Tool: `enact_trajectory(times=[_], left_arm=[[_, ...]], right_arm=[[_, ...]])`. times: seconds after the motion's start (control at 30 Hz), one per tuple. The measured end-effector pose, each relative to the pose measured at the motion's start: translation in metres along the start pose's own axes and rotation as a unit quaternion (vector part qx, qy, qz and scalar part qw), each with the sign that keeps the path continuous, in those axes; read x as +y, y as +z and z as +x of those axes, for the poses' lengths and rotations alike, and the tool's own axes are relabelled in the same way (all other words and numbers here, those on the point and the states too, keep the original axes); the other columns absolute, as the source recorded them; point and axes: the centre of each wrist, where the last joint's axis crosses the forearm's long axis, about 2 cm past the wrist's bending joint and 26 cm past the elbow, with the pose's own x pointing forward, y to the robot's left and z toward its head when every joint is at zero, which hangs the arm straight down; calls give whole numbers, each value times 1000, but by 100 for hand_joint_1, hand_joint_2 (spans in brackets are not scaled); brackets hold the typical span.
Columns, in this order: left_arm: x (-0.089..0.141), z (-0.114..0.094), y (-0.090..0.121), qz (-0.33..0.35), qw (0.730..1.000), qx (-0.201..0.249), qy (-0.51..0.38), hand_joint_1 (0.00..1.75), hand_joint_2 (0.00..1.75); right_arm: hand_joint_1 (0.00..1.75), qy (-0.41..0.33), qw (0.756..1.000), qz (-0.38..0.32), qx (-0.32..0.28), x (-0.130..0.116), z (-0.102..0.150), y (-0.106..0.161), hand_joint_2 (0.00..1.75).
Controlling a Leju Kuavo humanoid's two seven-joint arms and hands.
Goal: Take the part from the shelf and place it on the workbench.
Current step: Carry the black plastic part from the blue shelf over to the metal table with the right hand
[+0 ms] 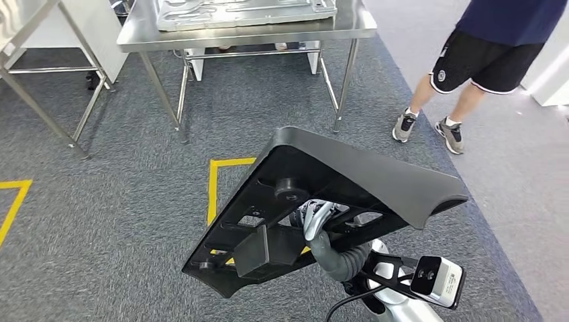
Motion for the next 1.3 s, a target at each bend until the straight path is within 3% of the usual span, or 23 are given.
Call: enact_trajectory(times=[1.3], left_arm=[[3,-1,0,-4,1000,-5,-2,0,175]], right_arm=[[175,18,1000,-1,4,5,2,4,175]])
